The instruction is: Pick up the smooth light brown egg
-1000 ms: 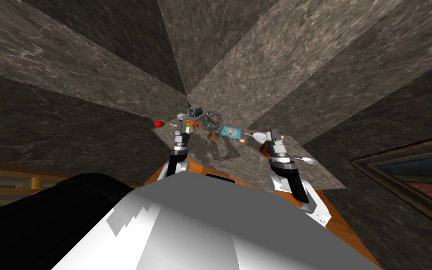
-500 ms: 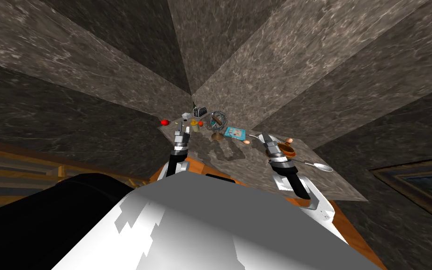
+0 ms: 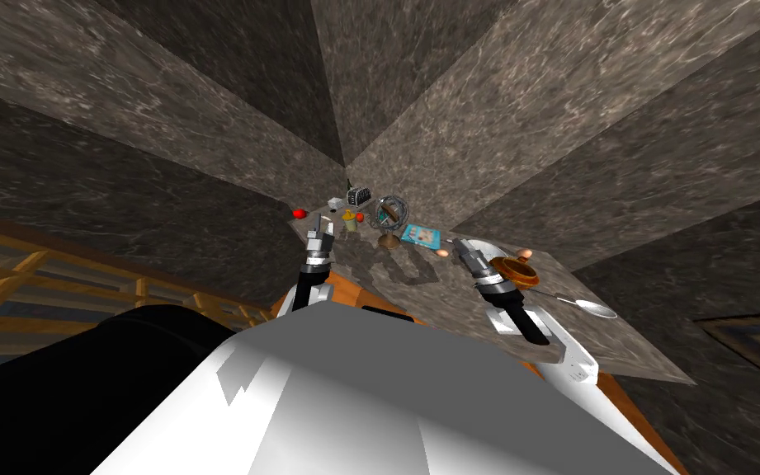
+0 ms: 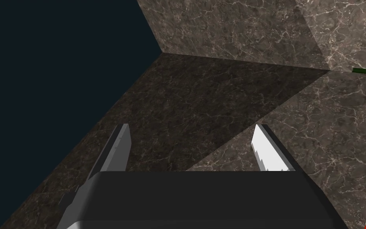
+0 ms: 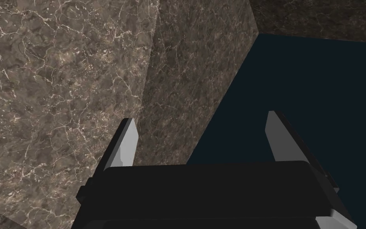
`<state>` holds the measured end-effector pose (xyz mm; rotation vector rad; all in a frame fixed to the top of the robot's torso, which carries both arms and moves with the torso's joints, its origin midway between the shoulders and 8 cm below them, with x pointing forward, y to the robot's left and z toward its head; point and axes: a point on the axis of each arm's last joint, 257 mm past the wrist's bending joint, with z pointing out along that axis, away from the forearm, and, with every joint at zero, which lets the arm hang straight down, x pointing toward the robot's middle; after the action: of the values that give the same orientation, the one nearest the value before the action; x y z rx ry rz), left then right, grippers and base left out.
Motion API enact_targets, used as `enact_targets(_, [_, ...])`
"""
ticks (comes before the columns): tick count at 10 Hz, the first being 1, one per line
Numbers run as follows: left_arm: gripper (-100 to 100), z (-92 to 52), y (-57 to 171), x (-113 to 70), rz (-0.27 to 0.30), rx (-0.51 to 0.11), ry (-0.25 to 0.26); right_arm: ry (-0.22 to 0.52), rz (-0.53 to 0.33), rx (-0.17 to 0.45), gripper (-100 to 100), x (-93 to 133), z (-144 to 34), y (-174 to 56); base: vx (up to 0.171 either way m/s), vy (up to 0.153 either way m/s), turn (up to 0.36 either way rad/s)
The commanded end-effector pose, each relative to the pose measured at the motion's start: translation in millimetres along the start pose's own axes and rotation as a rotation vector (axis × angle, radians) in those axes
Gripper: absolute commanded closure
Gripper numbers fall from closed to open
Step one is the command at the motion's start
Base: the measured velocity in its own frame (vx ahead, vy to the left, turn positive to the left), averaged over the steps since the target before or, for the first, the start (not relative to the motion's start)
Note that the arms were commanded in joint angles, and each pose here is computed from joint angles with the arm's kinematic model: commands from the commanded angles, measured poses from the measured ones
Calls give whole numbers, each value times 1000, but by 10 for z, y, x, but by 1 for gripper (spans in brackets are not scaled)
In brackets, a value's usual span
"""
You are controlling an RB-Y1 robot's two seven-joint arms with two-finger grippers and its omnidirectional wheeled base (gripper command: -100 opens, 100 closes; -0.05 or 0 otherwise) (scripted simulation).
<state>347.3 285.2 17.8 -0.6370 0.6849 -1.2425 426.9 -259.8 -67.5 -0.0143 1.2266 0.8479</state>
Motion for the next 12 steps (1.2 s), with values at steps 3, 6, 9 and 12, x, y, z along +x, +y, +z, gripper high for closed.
enact_targets(3, [0, 0, 0, 0, 0, 0, 0, 95, -102, 14, -100, 135, -50, -240, 7, 42, 96])
enact_targets(6, [0, 0, 0, 0, 0, 0, 0, 226, -235, 36, -100, 314, -191, -565, 16, 57, 141])
enact_targets(9, [0, 0, 0, 0, 0, 0, 0, 354, -362, 55, -100, 459, -374, -886, 18, 41, 113])
enact_targets(12, [0, 0, 0, 0, 0, 0, 0, 434, -437, 74, -100, 498, -527, -1120, 17, 37, 92])
